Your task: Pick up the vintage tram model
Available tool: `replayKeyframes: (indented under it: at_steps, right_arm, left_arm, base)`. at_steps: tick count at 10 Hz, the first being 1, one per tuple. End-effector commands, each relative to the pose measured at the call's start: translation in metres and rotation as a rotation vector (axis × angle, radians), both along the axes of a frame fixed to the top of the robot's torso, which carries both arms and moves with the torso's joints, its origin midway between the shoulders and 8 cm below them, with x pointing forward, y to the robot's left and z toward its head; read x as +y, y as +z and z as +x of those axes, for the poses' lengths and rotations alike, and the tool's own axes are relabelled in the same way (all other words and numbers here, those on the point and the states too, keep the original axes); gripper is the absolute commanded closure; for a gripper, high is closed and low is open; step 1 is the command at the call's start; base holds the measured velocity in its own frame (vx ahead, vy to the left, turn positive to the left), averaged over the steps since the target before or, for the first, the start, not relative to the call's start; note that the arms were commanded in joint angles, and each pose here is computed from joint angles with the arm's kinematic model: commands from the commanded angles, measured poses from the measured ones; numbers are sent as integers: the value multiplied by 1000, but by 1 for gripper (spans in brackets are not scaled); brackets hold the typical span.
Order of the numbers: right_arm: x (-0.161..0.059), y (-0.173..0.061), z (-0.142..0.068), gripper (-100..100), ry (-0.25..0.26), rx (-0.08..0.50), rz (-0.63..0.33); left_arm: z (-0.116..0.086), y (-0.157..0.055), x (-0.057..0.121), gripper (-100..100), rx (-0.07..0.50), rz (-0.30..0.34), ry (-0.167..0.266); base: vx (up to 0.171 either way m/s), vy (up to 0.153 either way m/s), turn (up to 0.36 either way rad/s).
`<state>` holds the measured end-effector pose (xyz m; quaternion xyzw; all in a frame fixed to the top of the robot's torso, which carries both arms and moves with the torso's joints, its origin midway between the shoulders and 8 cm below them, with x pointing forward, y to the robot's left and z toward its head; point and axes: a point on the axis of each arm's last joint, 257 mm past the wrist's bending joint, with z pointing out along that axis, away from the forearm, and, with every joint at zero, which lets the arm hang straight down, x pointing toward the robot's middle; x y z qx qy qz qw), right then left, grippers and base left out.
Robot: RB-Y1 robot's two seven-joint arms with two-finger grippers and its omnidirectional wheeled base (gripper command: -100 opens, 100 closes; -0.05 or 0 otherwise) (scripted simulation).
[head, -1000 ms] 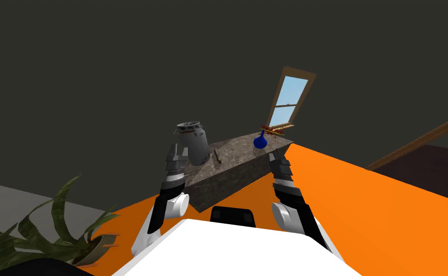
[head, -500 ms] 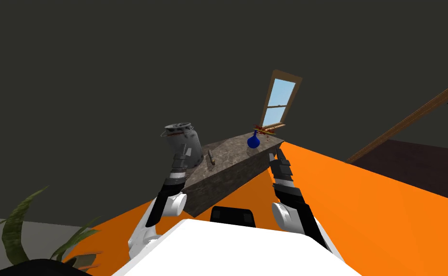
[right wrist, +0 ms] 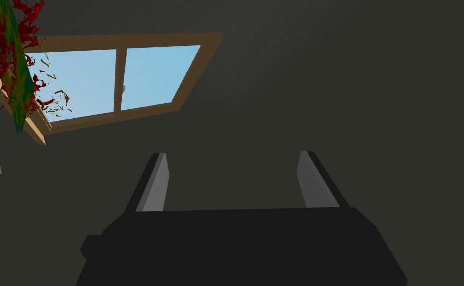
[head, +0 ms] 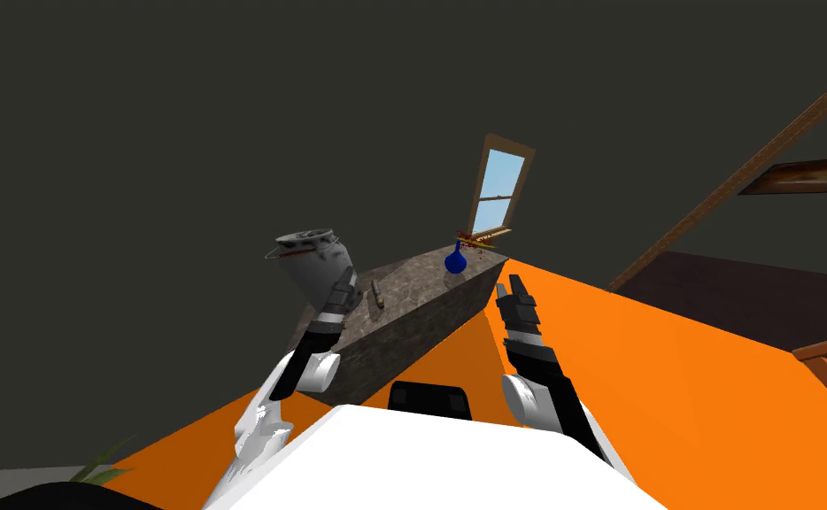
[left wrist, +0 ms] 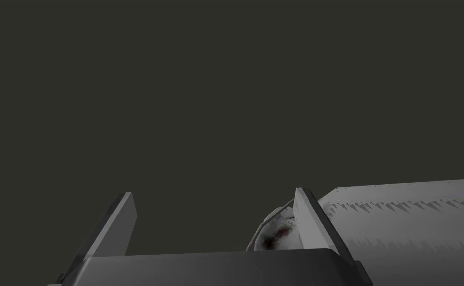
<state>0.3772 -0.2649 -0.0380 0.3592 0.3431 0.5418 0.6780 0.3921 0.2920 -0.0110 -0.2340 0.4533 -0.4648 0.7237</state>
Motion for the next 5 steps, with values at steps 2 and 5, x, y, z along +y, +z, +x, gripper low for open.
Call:
replayKeyframes:
  at_steps: [2,5]
  right_arm:
    - [0,0,0,0,0,0,0]
    - [0,0,0,0,0,0,0]
  left_arm:
    - [16,-21,9,-100,78,114,33]
    - [27,-34,16,-100,133,216,52]
  base:
    - [33,-88,-136]
    - [34,-82,-125]
